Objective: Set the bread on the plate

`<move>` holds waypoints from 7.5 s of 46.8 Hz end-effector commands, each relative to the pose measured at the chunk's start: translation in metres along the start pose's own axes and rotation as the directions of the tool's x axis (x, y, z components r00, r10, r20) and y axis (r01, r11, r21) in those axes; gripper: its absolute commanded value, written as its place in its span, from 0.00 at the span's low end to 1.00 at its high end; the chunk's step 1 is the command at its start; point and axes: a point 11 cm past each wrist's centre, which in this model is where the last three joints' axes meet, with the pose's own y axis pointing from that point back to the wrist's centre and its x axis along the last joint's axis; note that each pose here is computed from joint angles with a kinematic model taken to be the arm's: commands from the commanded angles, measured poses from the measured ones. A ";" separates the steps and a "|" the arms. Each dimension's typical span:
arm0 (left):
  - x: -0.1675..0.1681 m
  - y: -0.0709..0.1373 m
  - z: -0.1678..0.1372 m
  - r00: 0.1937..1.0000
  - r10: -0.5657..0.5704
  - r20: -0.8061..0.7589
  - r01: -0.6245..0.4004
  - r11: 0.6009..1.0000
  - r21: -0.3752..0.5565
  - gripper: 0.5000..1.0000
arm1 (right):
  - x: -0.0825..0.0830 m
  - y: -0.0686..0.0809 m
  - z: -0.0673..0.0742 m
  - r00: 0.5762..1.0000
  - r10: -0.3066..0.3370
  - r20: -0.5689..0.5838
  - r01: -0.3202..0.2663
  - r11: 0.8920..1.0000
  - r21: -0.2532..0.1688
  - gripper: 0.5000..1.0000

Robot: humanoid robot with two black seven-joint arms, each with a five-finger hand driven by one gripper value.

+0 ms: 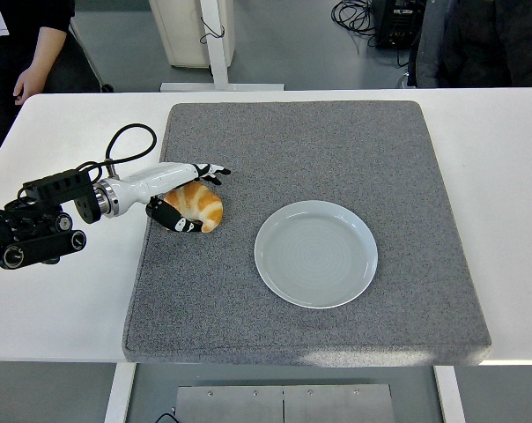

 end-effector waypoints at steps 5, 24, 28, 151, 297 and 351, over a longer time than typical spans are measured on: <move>0.006 0.001 0.000 1.000 0.011 0.003 -0.010 1.000 -0.008 0.00 | 0.000 0.000 0.000 1.000 -0.001 0.001 0.001 1.000 0.000 1.00; 0.027 -0.001 0.007 0.998 0.045 0.049 -0.042 0.997 -0.069 0.00 | 0.000 0.000 0.000 1.000 -0.001 0.001 0.001 1.000 0.000 1.00; 0.030 -0.002 0.008 0.997 0.060 0.058 -0.056 0.996 -0.071 0.00 | 0.000 0.000 0.000 1.000 -0.001 0.001 0.001 1.000 0.000 1.00; -0.033 -0.087 0.208 0.965 -0.002 0.261 0.152 0.817 -0.556 0.00 | 0.001 0.001 0.003 1.000 0.004 -0.002 -0.004 1.000 -0.005 1.00; 0.137 -0.086 0.169 0.870 0.113 -0.480 -0.304 0.889 -0.343 0.95 | -0.001 0.000 0.001 1.000 -0.001 0.000 0.001 1.000 -0.002 1.00; 0.141 -0.061 0.047 -0.043 0.166 -0.985 -0.609 0.777 0.157 0.95 | 0.000 0.000 0.000 1.000 0.001 0.002 -0.001 1.000 0.000 1.00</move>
